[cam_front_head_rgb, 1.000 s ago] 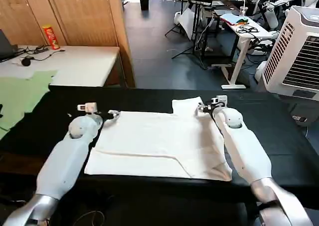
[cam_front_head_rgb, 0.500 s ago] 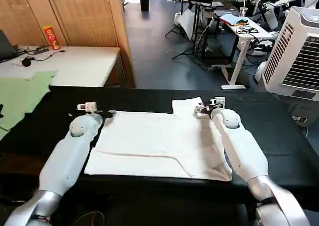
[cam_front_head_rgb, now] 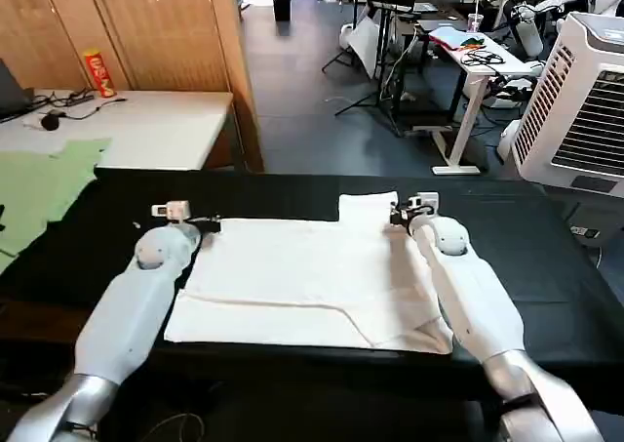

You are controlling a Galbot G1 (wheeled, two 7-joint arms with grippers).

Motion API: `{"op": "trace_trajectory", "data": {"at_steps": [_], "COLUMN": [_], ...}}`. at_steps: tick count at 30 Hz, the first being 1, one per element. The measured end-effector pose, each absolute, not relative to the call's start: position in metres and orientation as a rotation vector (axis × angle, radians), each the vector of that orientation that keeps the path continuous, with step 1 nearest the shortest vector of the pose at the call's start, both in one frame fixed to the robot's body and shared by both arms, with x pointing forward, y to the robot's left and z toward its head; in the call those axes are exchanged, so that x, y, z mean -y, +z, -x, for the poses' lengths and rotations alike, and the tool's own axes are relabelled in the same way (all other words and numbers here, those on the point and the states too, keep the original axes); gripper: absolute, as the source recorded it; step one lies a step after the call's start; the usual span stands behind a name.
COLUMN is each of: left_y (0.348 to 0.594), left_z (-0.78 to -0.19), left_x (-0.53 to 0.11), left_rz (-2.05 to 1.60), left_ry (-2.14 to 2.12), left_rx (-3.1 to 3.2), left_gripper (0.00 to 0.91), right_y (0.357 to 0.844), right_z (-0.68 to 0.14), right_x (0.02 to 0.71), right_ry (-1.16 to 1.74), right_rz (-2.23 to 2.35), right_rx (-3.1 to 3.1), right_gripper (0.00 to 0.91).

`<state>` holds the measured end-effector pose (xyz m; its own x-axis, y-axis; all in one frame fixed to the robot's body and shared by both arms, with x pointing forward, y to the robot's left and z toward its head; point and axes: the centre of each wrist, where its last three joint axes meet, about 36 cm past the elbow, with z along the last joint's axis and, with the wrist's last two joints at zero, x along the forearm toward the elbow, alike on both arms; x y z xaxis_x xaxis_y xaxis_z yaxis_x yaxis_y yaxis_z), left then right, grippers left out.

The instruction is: Fold and organize the clothes.

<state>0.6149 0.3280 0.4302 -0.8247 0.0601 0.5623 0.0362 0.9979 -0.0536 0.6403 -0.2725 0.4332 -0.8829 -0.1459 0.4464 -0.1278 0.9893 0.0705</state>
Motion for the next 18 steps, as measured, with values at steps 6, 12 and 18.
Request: {"op": "trace_trajectory", "data": {"at_steps": [6,12,18], "left_y": [0.442,0.465,0.489], "left_z": [-0.603,-0.581,-0.544], "left_x": [-0.335,-0.342,-0.344], "left_rz": [0.081,0.116,0.179], "left_ry": [0.077,0.081,0.041], "left_rx": [2.568,2.604,2.652], "left_gripper": [0.059,0.059,0.059], "right_y": [0.457,0.478,0.484], "right_z": [-0.621,-0.586,-0.541], "right_x": [0.284,0.295,0.302], "right_ry": [-0.064,-0.025,0.012], "right_rz": [-0.230,-0.261,-0.279], "right_rx": [2.724,2.733,2.708], "right_gripper": [0.059,0.059,0.059]}}
